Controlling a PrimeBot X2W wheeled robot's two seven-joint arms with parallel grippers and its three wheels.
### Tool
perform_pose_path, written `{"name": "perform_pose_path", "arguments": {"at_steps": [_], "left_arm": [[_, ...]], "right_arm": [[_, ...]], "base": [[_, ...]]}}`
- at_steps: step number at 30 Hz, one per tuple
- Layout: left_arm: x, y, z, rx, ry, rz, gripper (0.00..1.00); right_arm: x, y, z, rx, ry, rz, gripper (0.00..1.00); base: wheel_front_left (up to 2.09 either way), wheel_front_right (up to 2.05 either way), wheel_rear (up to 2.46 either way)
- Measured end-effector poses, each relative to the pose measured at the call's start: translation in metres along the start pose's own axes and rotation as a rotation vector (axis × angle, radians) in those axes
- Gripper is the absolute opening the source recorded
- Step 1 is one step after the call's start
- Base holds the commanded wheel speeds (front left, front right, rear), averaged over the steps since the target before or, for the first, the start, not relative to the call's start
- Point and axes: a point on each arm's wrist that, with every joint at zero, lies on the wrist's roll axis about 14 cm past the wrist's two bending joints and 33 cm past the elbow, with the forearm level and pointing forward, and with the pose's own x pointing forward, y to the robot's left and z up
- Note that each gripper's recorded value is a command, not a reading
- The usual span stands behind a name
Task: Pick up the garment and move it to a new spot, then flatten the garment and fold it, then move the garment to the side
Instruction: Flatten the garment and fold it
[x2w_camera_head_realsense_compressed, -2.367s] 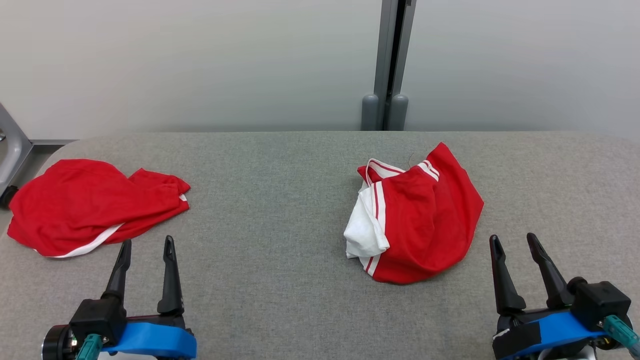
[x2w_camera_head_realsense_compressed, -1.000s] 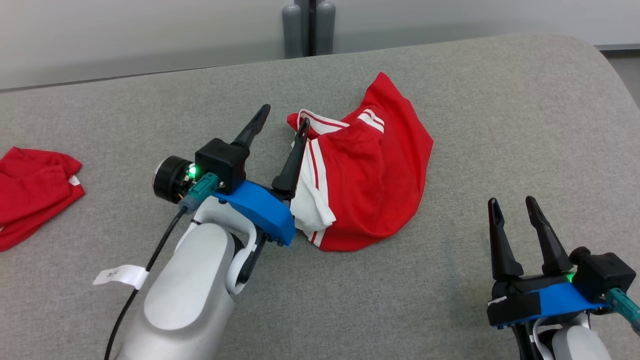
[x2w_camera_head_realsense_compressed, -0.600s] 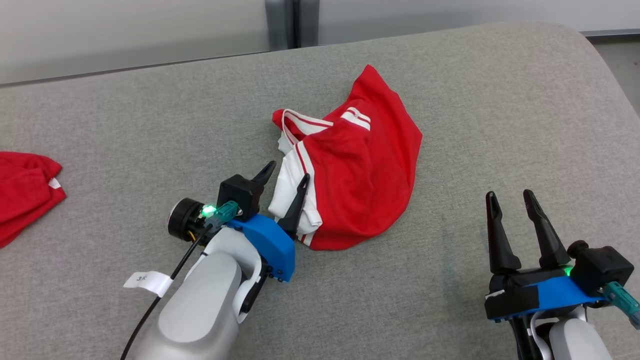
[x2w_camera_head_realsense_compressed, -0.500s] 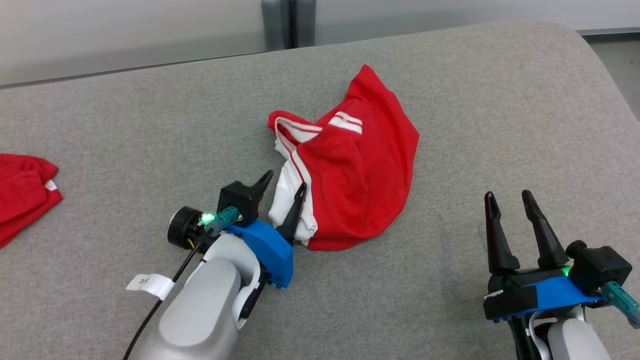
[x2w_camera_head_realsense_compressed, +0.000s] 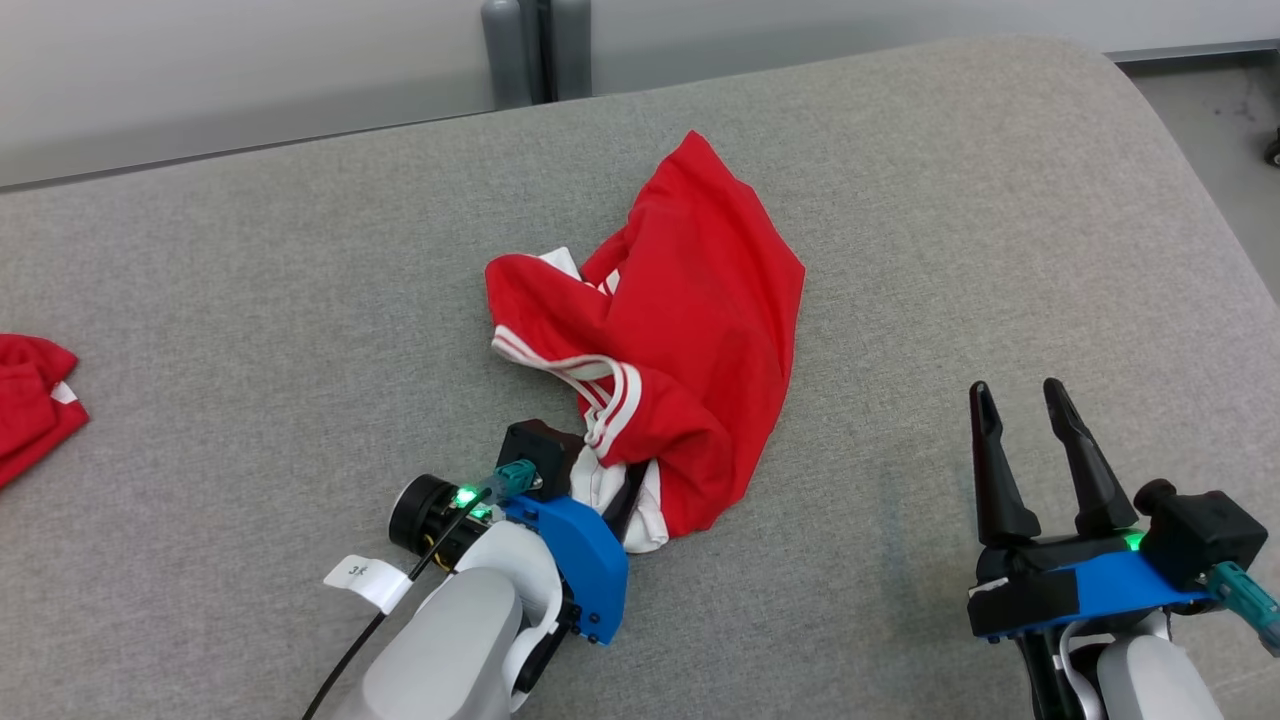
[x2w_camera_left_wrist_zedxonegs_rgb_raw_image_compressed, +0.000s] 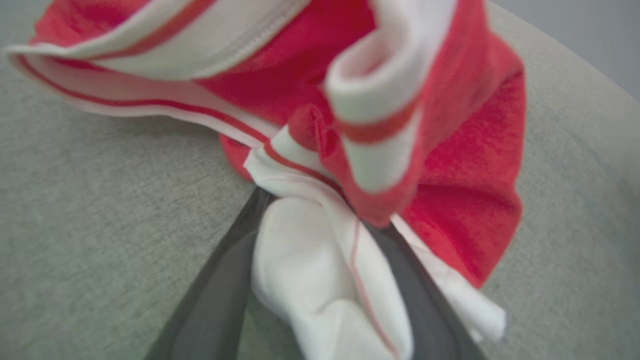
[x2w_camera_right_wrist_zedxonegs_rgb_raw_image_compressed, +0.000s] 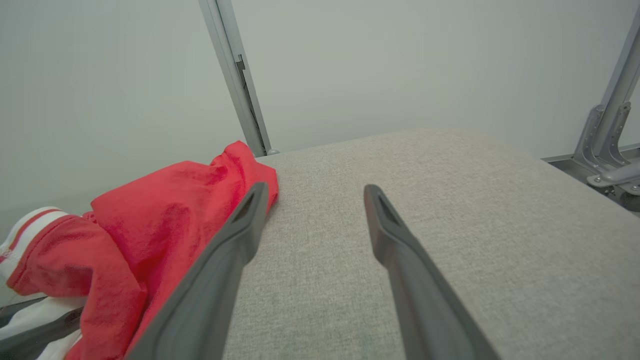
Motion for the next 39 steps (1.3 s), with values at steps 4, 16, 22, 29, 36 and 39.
{"name": "perform_pose_path", "arguments": {"at_steps": [4, 16, 22, 29, 36, 39], "left_arm": [[-0.003, -0.001, 0.012, 0.002, -0.056, -0.002, 0.00], [-0.056, 0.043, 0.075, -0.046, -0.360, 0.178, 0.00], [-0.104, 0.081, 0.060, -0.136, -0.429, 0.358, 0.00], [-0.172, 0.120, 0.008, -0.279, -0.436, 0.613, 0.00], [-0.217, 0.124, -0.031, -0.372, -0.418, 0.771, 0.00], [-0.223, 0.123, -0.037, -0.379, -0.408, 0.789, 1.00]], "right_arm": [[0.001, 0.000, 0.006, 0.002, -0.018, -0.001, 1.00], [0.008, 0.037, 0.005, 0.021, -0.026, 0.107, 1.00], [0.012, 0.055, 0.001, 0.027, -0.016, 0.155, 1.00], [0.013, 0.066, -0.003, 0.028, -0.005, 0.188, 1.00], [0.013, 0.073, -0.004, 0.029, -0.002, 0.206, 1.00], [0.012, 0.074, -0.005, 0.026, 0.002, 0.210, 1.00]], "base": [[0.00, 0.00, 0.00], [0.00, 0.00, 0.00], [0.00, 0.00, 0.00], [0.00, 0.00, 0.00], [0.00, 0.00, 0.00], [0.00, 0.00, 0.00]]}}
